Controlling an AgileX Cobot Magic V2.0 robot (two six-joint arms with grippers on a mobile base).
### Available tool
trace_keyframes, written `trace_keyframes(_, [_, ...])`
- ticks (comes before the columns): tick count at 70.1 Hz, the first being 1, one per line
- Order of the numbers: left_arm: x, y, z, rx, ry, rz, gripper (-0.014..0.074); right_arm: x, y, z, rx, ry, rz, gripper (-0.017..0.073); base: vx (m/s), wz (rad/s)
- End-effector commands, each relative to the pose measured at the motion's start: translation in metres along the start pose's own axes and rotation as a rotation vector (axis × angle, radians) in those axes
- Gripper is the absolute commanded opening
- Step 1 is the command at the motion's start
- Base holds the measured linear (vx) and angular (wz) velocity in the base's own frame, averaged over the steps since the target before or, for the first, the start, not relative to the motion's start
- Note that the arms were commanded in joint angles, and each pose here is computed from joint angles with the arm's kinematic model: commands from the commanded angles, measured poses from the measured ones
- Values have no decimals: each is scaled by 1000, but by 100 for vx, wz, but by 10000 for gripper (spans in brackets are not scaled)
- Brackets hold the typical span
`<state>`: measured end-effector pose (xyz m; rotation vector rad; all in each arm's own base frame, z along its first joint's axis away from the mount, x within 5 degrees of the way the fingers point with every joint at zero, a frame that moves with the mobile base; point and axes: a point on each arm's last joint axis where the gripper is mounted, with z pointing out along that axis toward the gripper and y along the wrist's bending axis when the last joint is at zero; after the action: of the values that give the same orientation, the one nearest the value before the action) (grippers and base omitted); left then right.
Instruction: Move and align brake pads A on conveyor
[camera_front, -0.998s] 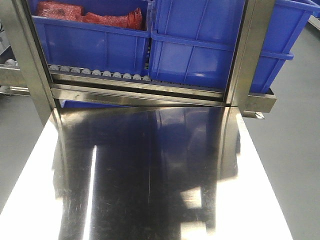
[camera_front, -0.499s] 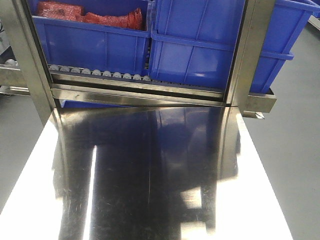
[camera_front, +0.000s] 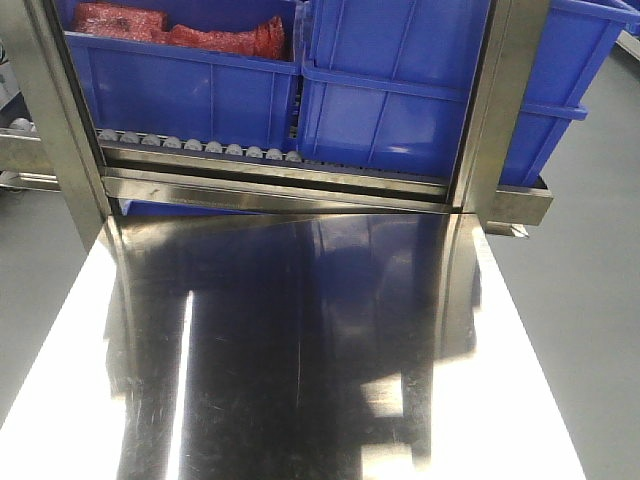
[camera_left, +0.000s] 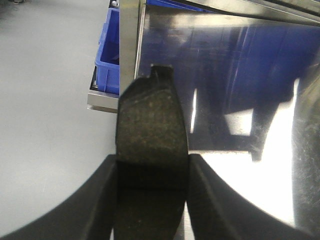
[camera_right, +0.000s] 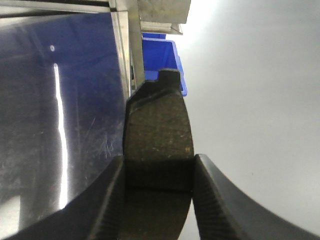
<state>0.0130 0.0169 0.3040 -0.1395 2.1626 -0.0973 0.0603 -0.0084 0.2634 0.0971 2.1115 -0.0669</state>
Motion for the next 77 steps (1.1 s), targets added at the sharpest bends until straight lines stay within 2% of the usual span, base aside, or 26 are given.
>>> trace_keyframes(1, [-14,-3,-5,25,-102,6,-6,-17,0,-4,1,-116,-18,-7,0,0])
trace_keyframes(77, [-14,-3,-5,25,-102,6,-6,-17,0,-4,1,-114,-18,-7,0,1])
